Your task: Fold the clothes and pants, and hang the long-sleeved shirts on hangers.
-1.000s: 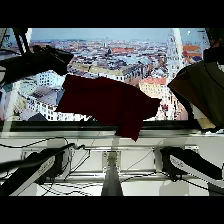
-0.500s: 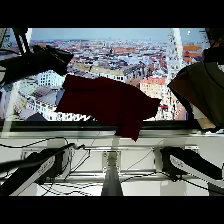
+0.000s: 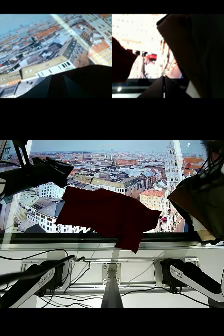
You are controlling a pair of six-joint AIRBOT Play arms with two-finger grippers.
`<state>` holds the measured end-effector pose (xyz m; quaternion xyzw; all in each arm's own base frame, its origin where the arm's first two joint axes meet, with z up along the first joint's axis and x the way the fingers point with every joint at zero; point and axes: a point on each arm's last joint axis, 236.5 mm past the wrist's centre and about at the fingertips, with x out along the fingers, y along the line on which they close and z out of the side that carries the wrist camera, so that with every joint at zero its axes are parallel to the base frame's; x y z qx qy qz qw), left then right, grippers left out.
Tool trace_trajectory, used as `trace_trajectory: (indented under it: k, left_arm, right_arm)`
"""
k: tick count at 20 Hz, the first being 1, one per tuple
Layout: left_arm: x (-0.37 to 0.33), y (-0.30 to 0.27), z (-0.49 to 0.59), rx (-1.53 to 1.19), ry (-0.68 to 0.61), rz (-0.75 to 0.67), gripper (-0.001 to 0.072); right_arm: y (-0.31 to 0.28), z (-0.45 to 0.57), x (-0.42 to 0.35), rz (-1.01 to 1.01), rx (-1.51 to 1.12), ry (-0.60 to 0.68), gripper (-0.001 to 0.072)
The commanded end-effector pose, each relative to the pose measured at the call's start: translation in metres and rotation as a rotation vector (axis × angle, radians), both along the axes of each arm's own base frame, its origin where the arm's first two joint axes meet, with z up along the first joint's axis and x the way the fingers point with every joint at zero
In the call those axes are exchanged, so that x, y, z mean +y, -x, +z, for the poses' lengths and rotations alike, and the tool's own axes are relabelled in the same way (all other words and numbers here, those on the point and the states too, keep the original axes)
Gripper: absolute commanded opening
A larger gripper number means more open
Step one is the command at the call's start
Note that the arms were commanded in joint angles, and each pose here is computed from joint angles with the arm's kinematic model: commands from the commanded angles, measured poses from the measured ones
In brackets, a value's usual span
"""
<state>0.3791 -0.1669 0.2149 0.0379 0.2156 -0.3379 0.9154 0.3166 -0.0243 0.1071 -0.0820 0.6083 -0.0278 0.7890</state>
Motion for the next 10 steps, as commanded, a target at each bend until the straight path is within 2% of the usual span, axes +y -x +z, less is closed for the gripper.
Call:
trace_trajectory:
  k: [1, 5, 6, 7, 8, 9, 10]
  left_arm:
    - [0.002, 0.000, -0.001, 0.003, -0.003, 0.006, 0.0167]
    - [0.004, -0.001, -0.004, 0.001, -0.025, 0.009, 0.0167]
    - [0.004, -0.001, -0.004, 0.001, -0.025, 0.009, 0.0171]
    - [0.004, -0.001, -0.004, 0.003, -0.026, 0.008, 0.0284]
    - [0.004, -0.001, -0.004, 0.004, -0.025, 0.007, 0.0530]
    - [0.004, -0.001, -0.004, 0.011, -0.019, 0.012, 0.0656]
    - [0.005, 0.000, -0.005, 0.016, -0.020, 0.013, 0.0655]
  right_arm:
    - [0.061, -0.095, 0.039, -0.010, 0.190, -0.266, 0.0016]
    - [0.124, -0.156, 0.131, 0.006, 0.286, -0.675, 0.0019]
    - [0.128, -0.165, 0.147, -0.052, 0.284, -0.760, 0.0070]
    - [0.126, -0.173, 0.155, -0.105, 0.262, -0.812, 0.0238]
    - [0.123, -0.180, 0.160, -0.155, 0.238, -0.850, 0.0473]
    - [0.122, -0.184, 0.163, -0.184, 0.225, -0.868, 0.0531]
    - [0.125, -0.188, 0.164, -0.192, 0.227, -0.869, 0.0531]
